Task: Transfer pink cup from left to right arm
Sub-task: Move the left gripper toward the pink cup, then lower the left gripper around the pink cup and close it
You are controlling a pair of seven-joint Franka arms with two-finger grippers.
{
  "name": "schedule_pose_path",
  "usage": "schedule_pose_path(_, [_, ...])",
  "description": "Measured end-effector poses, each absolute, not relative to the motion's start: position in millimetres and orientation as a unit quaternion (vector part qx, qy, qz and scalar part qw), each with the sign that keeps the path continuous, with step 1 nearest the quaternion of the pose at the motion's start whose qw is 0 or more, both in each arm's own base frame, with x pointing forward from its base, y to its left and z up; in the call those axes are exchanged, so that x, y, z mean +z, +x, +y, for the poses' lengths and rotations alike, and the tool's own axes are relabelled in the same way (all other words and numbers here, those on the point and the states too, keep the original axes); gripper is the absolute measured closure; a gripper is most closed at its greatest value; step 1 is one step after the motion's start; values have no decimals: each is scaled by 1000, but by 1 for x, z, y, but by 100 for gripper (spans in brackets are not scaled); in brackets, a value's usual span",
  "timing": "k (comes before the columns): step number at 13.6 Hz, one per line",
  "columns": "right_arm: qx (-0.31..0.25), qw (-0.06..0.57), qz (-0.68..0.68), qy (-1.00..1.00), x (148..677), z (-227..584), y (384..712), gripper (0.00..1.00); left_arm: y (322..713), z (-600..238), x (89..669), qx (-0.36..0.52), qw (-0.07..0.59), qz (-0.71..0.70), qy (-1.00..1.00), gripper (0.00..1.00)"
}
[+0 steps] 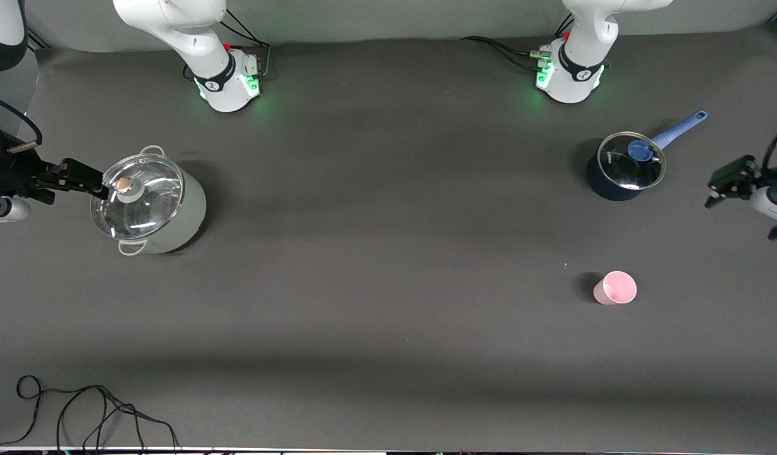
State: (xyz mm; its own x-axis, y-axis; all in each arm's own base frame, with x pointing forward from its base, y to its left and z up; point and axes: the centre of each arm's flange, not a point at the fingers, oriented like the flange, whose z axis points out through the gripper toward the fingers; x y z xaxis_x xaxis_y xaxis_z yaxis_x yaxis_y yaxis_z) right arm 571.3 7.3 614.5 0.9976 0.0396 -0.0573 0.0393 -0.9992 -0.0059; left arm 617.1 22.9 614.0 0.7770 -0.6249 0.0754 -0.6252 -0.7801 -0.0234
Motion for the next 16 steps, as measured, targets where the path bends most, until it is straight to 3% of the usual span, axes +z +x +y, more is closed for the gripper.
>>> schedule_pose_path(6, [29,2,-19,-999,614,7,571,0,642,141,546,120,121,-417,893,0])
schedule_pose_path(11, [31,2,-19,-999,614,7,571,0,648,253,399,229,245,-466,819,0])
schedule_pose_path(16, [31,2,-19,-999,613,7,571,0,654,253,279,295,307,-502,753,0])
